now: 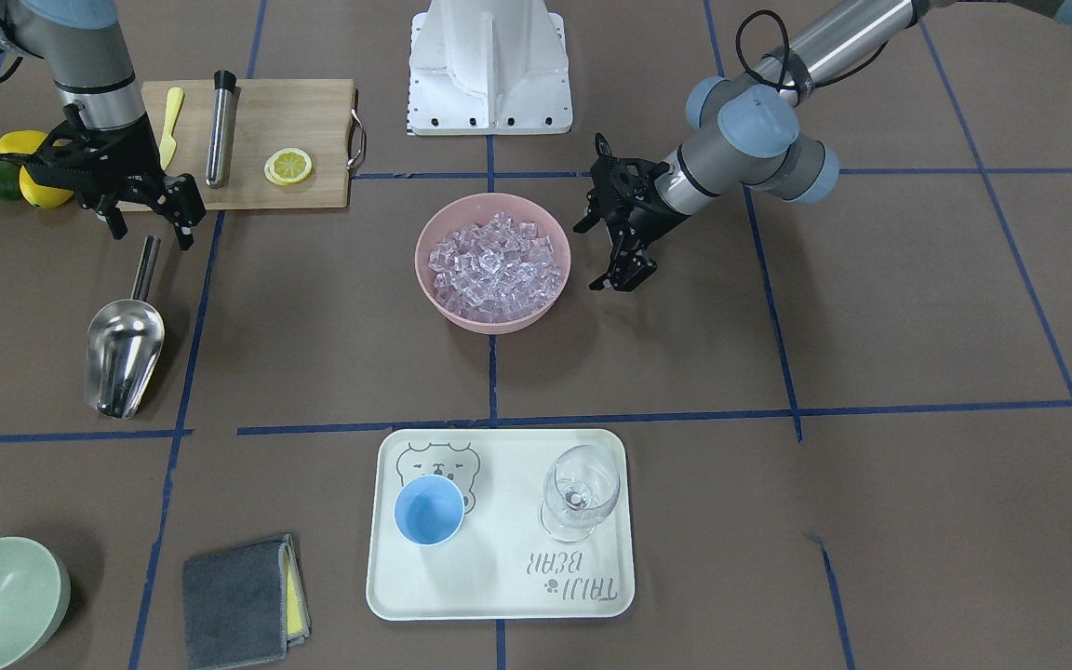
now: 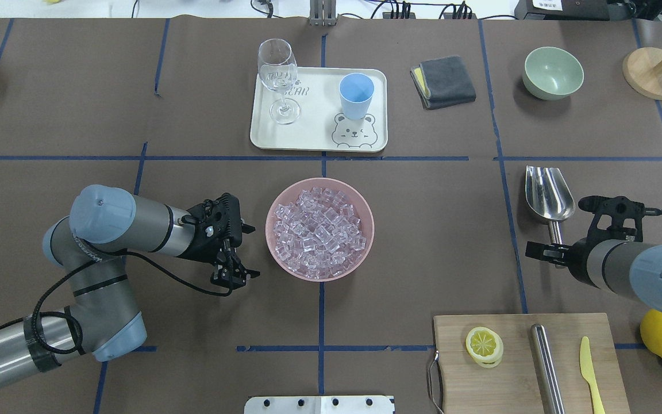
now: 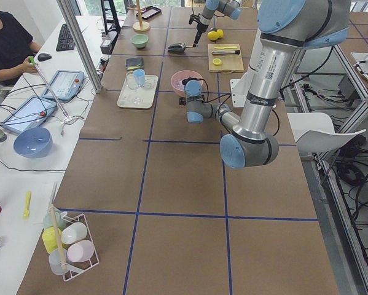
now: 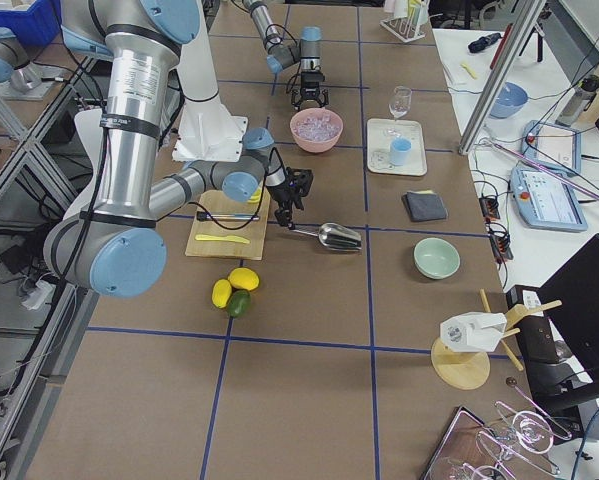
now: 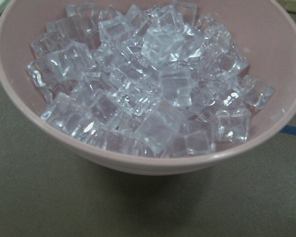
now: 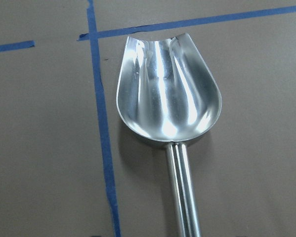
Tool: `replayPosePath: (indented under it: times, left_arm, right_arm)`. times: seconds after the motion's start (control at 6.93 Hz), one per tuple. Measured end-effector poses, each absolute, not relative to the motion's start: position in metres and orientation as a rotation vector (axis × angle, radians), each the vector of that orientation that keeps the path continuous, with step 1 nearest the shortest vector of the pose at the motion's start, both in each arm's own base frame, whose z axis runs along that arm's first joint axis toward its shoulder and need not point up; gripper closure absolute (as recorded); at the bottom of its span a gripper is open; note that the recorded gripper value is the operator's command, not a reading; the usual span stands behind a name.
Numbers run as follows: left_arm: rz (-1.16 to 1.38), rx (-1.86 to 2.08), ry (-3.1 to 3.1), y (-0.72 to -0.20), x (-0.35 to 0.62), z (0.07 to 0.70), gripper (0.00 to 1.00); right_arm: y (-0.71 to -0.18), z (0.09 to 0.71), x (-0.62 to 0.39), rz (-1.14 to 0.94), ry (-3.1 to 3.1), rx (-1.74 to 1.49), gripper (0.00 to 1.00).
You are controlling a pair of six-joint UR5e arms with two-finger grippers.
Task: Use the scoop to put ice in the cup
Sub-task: 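Grasp the metal scoop handle with the right gripper while the left gripper holds the bowl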
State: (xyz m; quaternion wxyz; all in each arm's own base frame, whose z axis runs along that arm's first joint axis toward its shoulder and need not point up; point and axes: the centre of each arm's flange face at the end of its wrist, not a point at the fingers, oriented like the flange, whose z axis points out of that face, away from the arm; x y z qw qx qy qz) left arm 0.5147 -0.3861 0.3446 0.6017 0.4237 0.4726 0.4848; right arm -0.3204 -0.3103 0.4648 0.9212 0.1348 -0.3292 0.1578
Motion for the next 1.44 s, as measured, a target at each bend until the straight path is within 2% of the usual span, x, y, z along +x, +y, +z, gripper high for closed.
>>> replayPosePath:
  times: [0.29, 0.43, 1.01, 1.15, 1.44]
  left_arm:
    - [1.123, 0.98, 1.094, -0.386, 0.515, 0.345, 0.0]
    - [1.122, 0.98, 1.093, -0.387, 0.514, 0.345, 0.0]
    - [1.123, 0.98, 1.092, -0.387, 0.514, 0.346, 0.0]
    - [1.123, 0.98, 1.092, -0.387, 0.514, 0.346, 0.0]
    - [1.123, 0.979, 1.091, -0.387, 0.514, 0.346, 0.0]
  right_arm:
    - [-0.31, 0.478, -0.327, 0.322, -0.66, 0.278, 0.09]
    - [-0.311, 0.484, -0.33, 0.321, -0.66, 0.277, 0.16]
    - [-0.313, 0.494, -0.336, 0.311, -0.655, 0.271, 0.93]
    - [-0.314, 0.494, -0.336, 0.311, -0.655, 0.272, 1.0]
    - [-0.314, 0.487, -0.331, 0.31, -0.665, 0.281, 1.0]
